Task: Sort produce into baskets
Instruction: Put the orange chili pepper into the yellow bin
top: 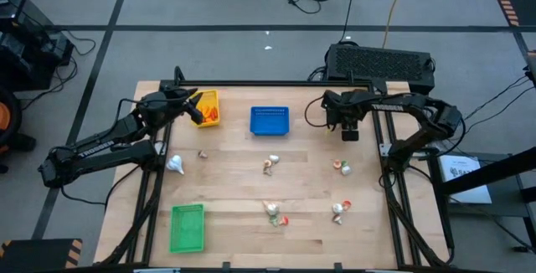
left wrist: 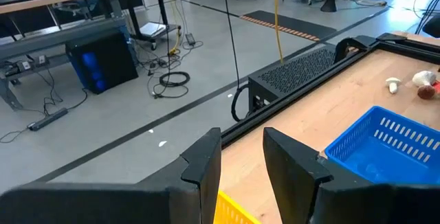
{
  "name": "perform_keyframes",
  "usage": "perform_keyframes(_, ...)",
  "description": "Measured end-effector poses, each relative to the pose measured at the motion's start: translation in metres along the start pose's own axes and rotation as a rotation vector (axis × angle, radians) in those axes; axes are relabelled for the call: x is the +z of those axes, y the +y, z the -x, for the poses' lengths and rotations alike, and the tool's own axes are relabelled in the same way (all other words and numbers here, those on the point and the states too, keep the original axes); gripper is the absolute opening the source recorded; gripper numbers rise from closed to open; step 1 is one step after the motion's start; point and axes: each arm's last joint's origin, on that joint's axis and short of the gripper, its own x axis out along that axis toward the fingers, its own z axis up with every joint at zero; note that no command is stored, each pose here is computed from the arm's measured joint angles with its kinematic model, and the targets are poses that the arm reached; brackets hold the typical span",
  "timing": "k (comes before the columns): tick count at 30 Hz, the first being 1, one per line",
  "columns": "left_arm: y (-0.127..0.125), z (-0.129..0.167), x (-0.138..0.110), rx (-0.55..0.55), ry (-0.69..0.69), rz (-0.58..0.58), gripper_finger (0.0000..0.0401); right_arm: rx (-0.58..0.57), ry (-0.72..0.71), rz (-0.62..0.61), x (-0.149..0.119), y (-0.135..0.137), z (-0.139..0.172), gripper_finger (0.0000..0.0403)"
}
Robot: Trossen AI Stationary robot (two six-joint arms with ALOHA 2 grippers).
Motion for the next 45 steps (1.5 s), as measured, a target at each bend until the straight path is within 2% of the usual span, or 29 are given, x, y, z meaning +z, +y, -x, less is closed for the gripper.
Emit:
perform_keyframes(22,0.0,0.0,0.0,0.0,0.001,-0.002,0.0118,0.047,0.043,-0.005,-0.009,-0.02,-0.019,0.0136)
perform_keyframes(29,0.0,0.0,0.0,0.0,0.001,-0.002,0.0118,0.062,0.149,0.07,0.001,-0.017,-0.046,0.0136)
perform_keyframes(35,0.0,0.0,0.0,0.001,0.001,-0.007,0.0118,0.052,0.173,0.102,0.008,-0.021,-0.048,0.0134)
perform_keyframes(39,0.0,0.0,0.0,0.007,0.001,-0.007,0.0118,0.053,0.175,0.114,0.012,-0.026,-0.044,0.0113)
perform_keyframes(42,0.0,0.0,0.0,0.008,0.001,-0.008,0.0118,0.059,0.176,0.094,0.013,-0.029,-0.041,0.0079)
perform_keyframes(45,0.0,0.0,0.0,0.009,0.001,-0.01,0.0118,0.115,0.159,0.051,0.013,-0.028,-0.038,0.0037)
